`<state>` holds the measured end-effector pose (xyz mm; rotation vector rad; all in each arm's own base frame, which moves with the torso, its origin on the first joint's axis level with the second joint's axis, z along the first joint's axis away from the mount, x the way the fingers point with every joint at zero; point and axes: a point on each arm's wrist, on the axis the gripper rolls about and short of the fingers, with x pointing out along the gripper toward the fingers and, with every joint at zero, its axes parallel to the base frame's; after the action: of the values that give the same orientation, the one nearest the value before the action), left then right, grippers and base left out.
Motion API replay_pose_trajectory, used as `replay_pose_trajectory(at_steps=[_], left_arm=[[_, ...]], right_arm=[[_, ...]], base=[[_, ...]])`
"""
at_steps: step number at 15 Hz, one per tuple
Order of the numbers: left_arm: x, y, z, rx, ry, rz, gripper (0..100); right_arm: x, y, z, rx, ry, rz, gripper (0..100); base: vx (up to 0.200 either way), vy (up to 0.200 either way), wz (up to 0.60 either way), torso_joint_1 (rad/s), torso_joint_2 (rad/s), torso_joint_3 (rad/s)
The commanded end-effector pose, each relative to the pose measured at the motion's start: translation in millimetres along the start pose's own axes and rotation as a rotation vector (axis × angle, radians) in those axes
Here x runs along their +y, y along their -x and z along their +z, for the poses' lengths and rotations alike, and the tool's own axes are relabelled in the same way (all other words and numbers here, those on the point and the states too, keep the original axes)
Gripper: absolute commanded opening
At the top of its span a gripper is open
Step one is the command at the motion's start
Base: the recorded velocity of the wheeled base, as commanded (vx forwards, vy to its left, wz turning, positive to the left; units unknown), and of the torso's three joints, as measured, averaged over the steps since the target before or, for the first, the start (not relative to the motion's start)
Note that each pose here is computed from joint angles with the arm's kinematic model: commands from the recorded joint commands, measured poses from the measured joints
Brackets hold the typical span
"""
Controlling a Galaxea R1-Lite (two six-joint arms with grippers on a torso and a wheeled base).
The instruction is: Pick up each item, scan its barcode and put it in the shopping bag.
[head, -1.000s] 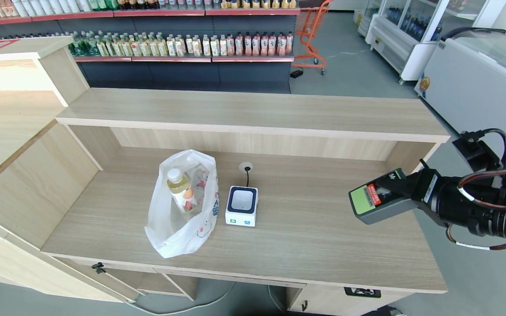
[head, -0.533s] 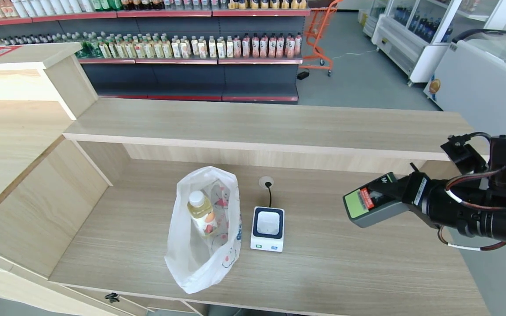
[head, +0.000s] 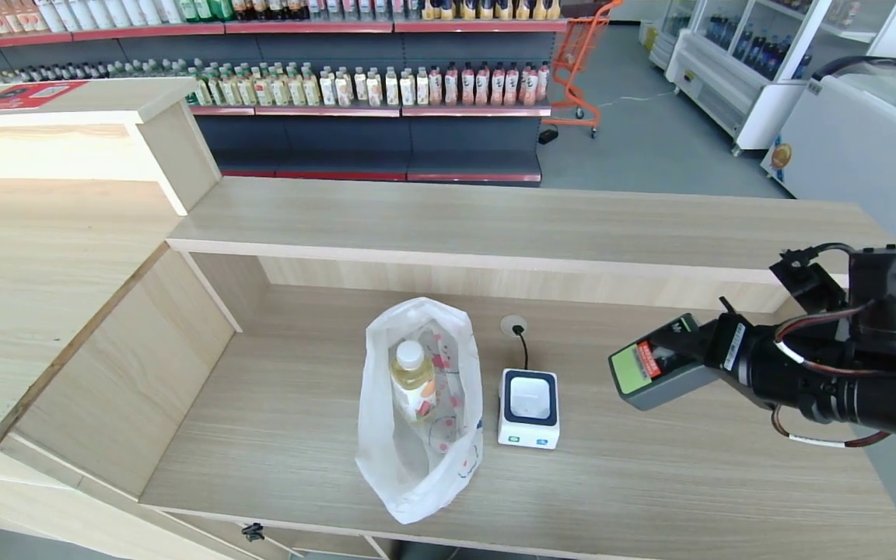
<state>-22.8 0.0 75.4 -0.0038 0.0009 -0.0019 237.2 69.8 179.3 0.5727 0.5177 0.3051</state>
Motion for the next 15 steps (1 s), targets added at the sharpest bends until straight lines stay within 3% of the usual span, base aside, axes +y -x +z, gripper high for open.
replay_pose_trajectory(at_steps=[1, 7, 8, 15], left_arm=[[0.0, 0, 0.0, -0.001, 0.001, 0.000, 100], [0.0, 0, 0.0, -0.001, 0.001, 0.002, 100], [0.0, 0, 0.0, -0.001, 0.001, 0.002, 100], [0.0, 0, 0.0, -0.001, 0.001, 0.002, 100]], right_arm=[[-10, -31, -4, 0.054, 0.047, -0.053, 0], [-28, -102, -22, 0.121, 0.169, 0.018, 0], [-32, -115, -30, 0.166, 0.205, 0.089, 0], [-36, -171, -53, 0.189, 0.312, 0.147, 0]], base=[[0.000, 0.000, 0.00, 0.000, 0.00, 0.000], [0.000, 0.000, 0.00, 0.000, 0.00, 0.000], [0.000, 0.000, 0.00, 0.000, 0.00, 0.000], [0.000, 0.000, 0.00, 0.000, 0.00, 0.000]])
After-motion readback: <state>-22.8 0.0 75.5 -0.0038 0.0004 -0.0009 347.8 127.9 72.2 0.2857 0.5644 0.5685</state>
